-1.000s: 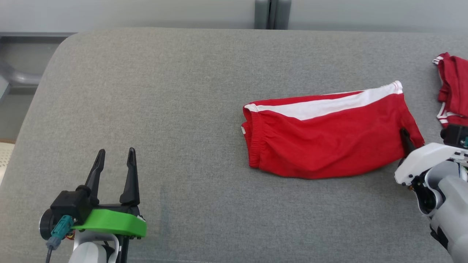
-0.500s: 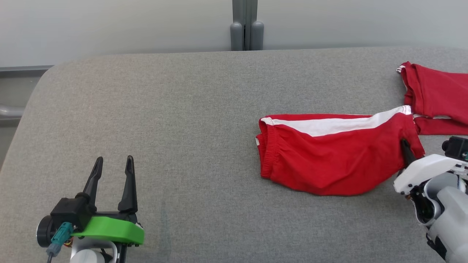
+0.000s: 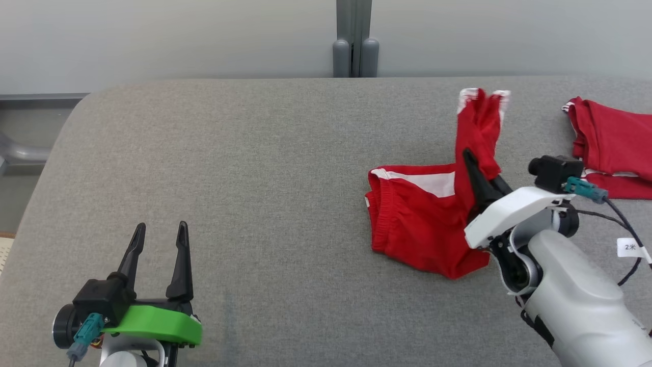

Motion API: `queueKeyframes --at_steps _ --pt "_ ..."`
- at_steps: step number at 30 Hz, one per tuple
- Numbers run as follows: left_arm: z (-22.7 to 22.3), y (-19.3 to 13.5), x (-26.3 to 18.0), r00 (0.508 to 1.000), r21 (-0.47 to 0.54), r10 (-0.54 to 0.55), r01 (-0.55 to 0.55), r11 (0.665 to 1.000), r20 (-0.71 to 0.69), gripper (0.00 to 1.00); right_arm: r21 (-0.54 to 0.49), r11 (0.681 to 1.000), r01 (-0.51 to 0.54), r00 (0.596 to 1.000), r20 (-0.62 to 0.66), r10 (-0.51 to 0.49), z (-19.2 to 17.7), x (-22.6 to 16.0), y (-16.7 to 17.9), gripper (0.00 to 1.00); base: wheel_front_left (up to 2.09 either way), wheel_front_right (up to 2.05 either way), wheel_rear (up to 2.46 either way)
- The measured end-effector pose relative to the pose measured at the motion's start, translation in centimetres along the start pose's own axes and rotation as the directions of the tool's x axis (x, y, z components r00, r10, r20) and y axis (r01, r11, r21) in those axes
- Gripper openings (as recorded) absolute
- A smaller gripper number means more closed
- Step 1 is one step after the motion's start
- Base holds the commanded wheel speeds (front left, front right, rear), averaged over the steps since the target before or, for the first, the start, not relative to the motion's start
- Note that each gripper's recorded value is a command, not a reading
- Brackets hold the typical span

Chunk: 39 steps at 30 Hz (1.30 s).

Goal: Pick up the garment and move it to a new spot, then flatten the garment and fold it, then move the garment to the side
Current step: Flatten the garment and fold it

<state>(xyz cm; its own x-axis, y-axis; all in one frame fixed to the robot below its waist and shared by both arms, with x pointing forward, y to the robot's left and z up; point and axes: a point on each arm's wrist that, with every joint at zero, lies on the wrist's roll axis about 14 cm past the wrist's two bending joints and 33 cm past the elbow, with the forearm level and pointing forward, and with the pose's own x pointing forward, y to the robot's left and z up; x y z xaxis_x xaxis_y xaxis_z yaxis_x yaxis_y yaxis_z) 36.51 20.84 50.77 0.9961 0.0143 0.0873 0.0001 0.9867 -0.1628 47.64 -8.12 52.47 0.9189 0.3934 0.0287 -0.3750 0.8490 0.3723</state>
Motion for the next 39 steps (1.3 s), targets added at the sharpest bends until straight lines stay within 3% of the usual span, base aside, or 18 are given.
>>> queueKeyframes --at_steps 6,14,15,16,17,25,32,39 --pt "-0.1 0.7 -0.5 1.000 -0.002 0.024 -0.024 1.000 -0.004 1.00 -0.011 0.993 -0.113 0.991 -0.071 0.112 -3.3 0.1 4.2 0.00 0.00 0.00 0.00" --pt "-0.7 1.7 -1.1 0.998 -0.007 0.062 -0.062 0.998 -0.024 1.00 0.023 0.989 -0.149 0.964 -0.221 0.151 -9.7 -1.2 6.4 0.00 0.00 0.00 0.00" --pt "-0.7 1.7 -1.1 0.998 -0.007 0.065 -0.066 0.998 -0.026 1.00 0.018 0.988 -0.154 0.961 -0.229 0.154 -10.0 -1.3 6.5 0.26 0.00 0.00 0.00" --pt "-0.8 1.9 -1.2 0.997 -0.007 0.070 -0.071 0.997 -0.027 1.00 0.017 0.987 -0.158 0.959 -0.235 0.157 -10.3 -1.3 6.6 0.71 0.00 0.00 0.00" --pt "-0.8 2.0 -1.2 0.997 -0.007 0.074 -0.075 0.997 -0.027 1.00 0.022 0.987 -0.157 0.960 -0.232 0.158 -10.3 -1.3 6.6 1.00 0.00 0.00 0.00" --pt "-0.6 2.0 -1.2 0.997 -0.006 0.075 -0.075 0.997 -0.022 1.00 -0.004 0.992 -0.127 0.989 -0.078 0.126 -5.4 -0.7 5.1 1.00 0.00 0.00 0.00" --pt "-0.7 1.2 -1.0 0.999 -0.005 0.050 -0.050 0.999 -0.022 1.00 -0.080 0.997 -0.008 1.000 0.019 0.009 -2.0 -2.0 0.3 1.00 0.00 0.00 0.00" --pt "-0.9 0.8 -1.0 0.999 -0.002 0.032 -0.032 0.999 -0.028 1.00 -0.066 0.992 0.108 0.989 0.109 -0.100 0.2 -4.2 -2.6 1.00 0.00 0.00 0.00"
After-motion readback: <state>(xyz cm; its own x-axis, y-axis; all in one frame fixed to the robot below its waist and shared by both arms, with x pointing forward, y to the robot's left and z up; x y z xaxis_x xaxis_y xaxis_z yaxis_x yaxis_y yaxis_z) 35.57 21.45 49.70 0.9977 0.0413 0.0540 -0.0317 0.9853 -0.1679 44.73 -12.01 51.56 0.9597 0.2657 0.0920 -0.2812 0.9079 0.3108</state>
